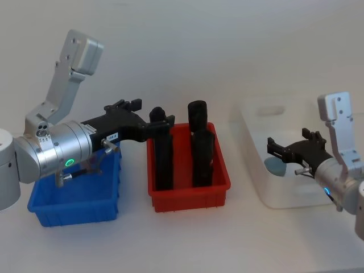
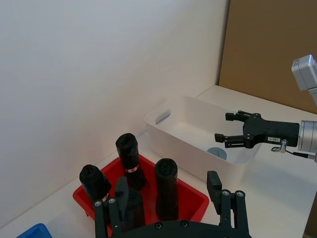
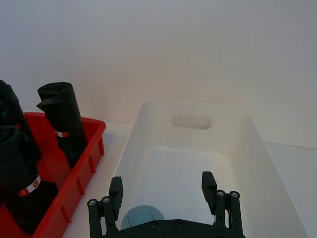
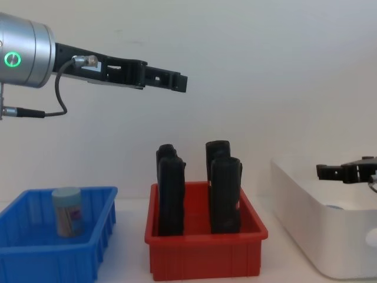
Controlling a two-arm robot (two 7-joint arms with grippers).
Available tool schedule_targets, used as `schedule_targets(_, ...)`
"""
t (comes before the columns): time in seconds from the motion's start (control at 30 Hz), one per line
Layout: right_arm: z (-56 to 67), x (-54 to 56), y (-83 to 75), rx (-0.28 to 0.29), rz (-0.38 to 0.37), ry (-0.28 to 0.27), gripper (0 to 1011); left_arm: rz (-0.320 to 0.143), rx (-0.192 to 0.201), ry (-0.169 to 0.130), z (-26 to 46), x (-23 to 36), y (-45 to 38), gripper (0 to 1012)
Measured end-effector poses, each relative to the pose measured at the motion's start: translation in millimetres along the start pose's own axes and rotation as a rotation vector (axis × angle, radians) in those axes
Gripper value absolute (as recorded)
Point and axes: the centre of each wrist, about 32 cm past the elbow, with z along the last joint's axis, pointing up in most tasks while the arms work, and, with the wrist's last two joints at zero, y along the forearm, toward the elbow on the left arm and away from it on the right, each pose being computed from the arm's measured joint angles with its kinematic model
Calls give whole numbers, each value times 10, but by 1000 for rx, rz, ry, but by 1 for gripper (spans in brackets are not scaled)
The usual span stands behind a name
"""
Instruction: Pick the cotton swabs from the blue box and place them into the white box.
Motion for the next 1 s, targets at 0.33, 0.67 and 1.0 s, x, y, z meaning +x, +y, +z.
schedule_targets(0.33, 24, 8, -52, 54, -15, -5, 1001, 0, 0, 0, 0, 0, 0, 1004)
schedule_targets(0.67, 36, 15, -88, 84, -24, -7, 1001, 0, 0, 0, 0, 0, 0, 1004)
schedule_targets(1.0, 13, 7, -131, 92, -21, -7, 1001, 15, -7, -11, -54, -30, -17, 1004)
